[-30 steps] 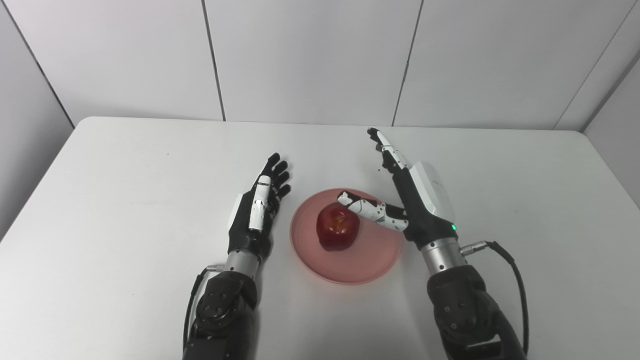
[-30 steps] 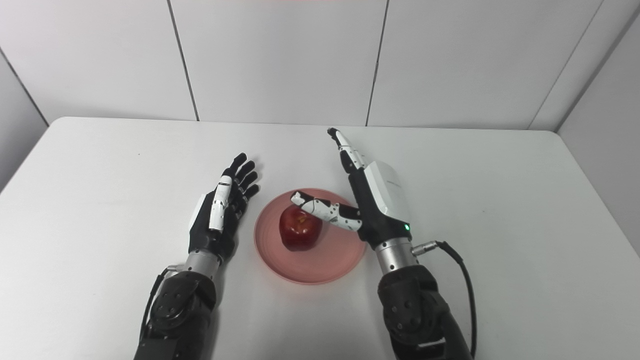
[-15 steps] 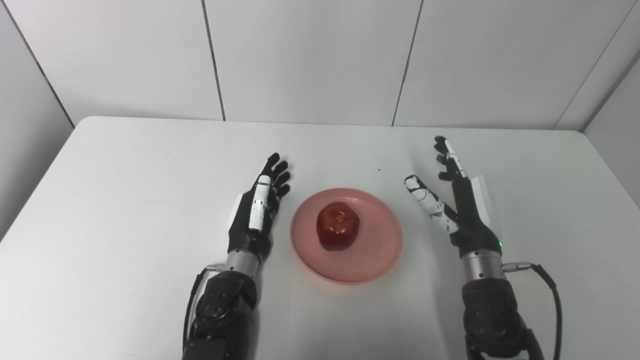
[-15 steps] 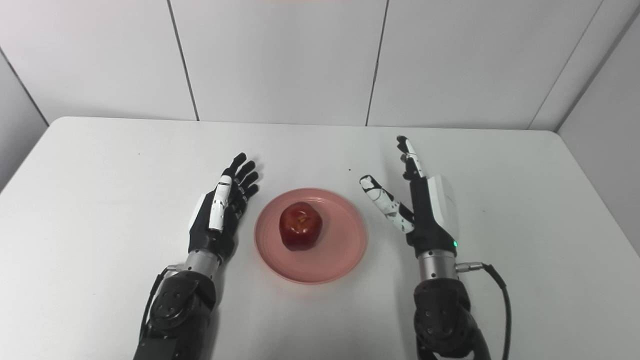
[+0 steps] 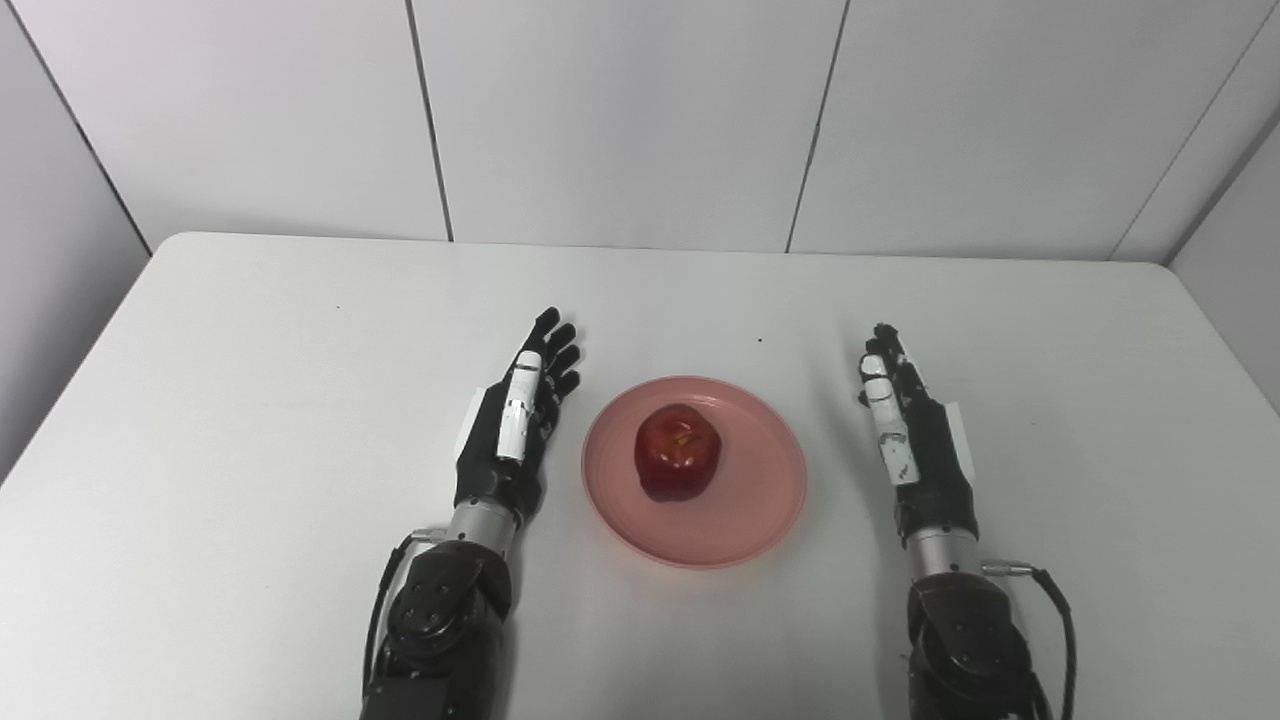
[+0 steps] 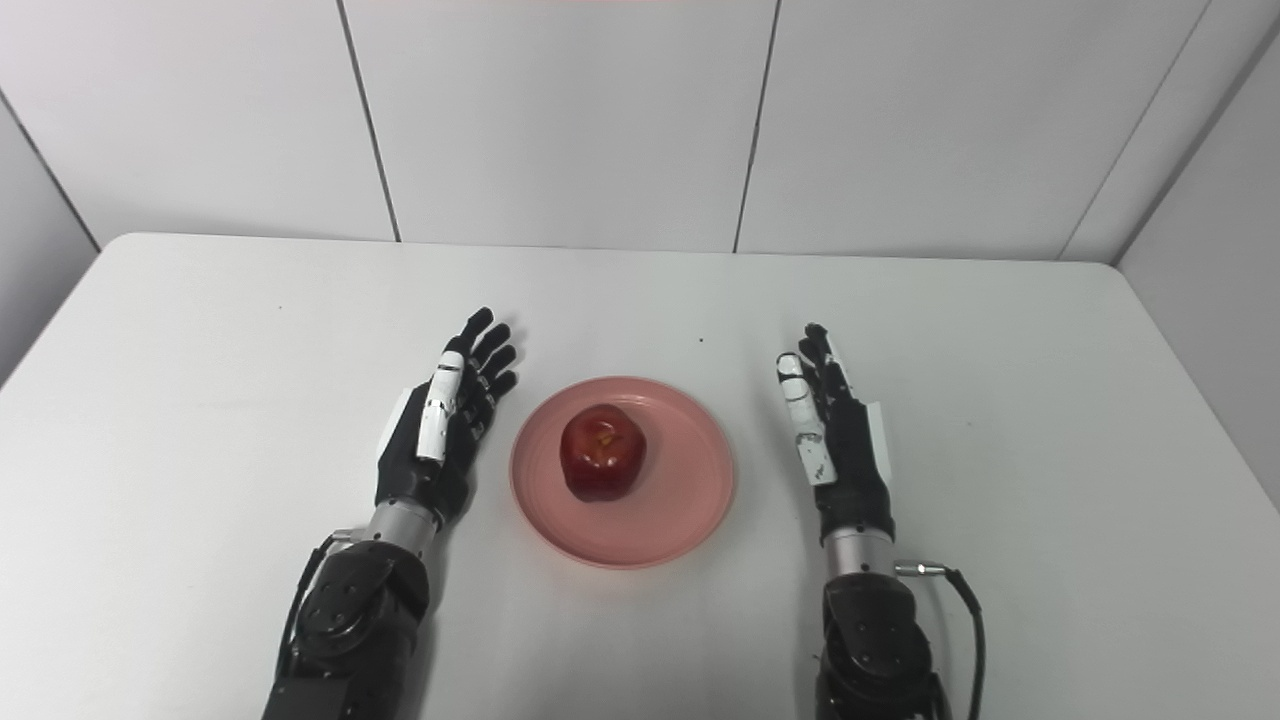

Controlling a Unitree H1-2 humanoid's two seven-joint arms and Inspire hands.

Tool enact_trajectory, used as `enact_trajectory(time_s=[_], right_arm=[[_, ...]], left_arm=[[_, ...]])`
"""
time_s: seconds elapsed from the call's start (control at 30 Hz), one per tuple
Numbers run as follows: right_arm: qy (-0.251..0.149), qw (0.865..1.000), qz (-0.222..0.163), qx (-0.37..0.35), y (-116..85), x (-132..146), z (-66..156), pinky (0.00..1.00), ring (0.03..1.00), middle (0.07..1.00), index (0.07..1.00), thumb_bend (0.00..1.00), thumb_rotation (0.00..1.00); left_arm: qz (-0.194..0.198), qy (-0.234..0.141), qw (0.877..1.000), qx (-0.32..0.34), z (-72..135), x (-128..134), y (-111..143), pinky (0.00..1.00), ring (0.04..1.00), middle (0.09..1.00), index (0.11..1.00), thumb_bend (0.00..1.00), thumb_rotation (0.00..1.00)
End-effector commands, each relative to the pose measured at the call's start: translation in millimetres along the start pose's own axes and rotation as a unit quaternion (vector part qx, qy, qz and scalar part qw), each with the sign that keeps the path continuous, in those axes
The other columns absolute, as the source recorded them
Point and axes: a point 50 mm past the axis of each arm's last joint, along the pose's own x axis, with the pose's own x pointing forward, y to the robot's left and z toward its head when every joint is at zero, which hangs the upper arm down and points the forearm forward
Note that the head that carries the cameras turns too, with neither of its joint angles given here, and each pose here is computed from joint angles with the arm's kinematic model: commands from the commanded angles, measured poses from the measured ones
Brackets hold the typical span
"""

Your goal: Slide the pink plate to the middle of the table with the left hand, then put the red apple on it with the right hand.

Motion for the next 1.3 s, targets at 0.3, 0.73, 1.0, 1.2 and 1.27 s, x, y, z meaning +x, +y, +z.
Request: enact_trajectory(time_s=[0.3, 0.73, 1.0, 1.2, 1.27], right_arm=[[-0.065, 0.997, 0.008, 0.049, 1.9, 8.2, 13.3, 0.88, 0.925, 0.939, 0.934, 0.22, 1.00], [-0.064, 0.997, 0.011, 0.049, 2.3, 8.3, 12.6, 0.90, 0.928, 0.939, 0.936, 0.23, 1.00], [-0.063, 0.997, 0.013, 0.048, 2.4, 8.4, 13.6, 0.89, 0.929, 0.938, 0.935, 0.21, 1.00], [-0.065, 0.997, 0.012, 0.047, 2.8, 9.0, 13.5, 0.89, 0.927, 0.937, 0.934, 0.21, 1.00], [-0.065, 0.997, 0.013, 0.050, 2.5, 9.3, 13.3, 0.89, 0.926, 0.936, 0.932, 0.20, 1.00]], left_arm=[[0.001, 0.008, 1.000, -0.003, -0.8, -3.2, 2.5, 0.95, 0.953, 0.953, 0.932, 0.37, 1.00], [0.000, 0.010, 1.000, -0.001, -1.6, -4.2, 3.6, 0.96, 0.957, 0.955, 0.935, 0.37, 1.00], [0.000, 0.007, 1.000, -0.002, -2.0, -4.3, 4.7, 0.96, 0.953, 0.952, 0.931, 0.38, 1.00], [-0.001, 0.008, 1.000, 0.000, -1.9, -4.0, 4.7, 0.96, 0.955, 0.955, 0.933, 0.38, 1.00], [-0.001, 0.008, 1.000, -0.001, -2.1, -4.0, 4.7, 0.95, 0.954, 0.953, 0.932, 0.38, 1.00]])
